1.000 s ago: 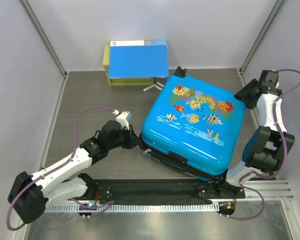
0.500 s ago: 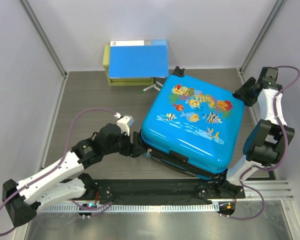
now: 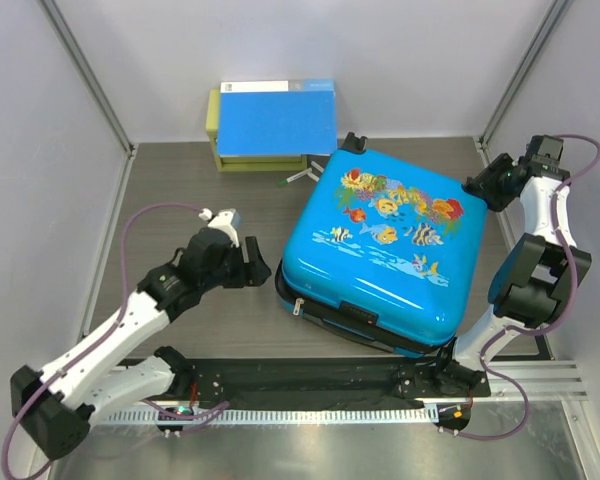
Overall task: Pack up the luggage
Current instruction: Zip the luggage at the center of the board.
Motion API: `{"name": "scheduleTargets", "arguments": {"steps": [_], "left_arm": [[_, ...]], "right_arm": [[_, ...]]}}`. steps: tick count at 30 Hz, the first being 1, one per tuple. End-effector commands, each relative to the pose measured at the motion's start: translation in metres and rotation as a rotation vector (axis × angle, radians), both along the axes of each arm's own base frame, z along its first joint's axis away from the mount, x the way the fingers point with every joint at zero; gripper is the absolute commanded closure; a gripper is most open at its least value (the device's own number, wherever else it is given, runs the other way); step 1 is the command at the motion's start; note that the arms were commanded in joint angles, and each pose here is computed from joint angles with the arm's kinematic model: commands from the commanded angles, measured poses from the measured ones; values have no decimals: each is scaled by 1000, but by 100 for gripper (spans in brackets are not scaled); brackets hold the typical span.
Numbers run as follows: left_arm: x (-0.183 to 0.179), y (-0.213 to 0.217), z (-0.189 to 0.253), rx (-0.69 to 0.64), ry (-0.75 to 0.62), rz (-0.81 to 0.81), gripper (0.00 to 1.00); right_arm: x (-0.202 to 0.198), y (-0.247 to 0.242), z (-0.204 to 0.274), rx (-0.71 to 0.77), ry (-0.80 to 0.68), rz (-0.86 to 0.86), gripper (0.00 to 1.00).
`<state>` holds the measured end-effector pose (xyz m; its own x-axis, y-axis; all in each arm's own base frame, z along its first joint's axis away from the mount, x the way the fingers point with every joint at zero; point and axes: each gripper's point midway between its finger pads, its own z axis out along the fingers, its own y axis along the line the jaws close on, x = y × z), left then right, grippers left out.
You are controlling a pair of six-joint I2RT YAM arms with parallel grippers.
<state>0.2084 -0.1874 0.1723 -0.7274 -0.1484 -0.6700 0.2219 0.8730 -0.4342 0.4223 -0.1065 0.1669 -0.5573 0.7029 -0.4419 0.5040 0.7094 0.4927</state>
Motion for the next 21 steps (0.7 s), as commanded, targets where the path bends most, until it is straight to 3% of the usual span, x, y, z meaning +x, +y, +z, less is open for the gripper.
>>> {"name": "scheduleTargets", "arguments": {"steps": [1, 12, 20, 21], "left_arm": [[49, 3, 15, 9, -26, 141, 27], [100, -53, 21, -53, 24, 68, 32], [81, -90, 75, -282, -43, -51, 33], [80, -94, 83, -307, -52, -55, 33]], "right_arm": [[3, 29, 4, 117, -50, 64, 99], [-18, 38, -3, 135, -28, 54, 99], [-26, 46, 6, 146, -27, 36, 99], [-27, 45, 5, 139, -20, 32, 93]]}}
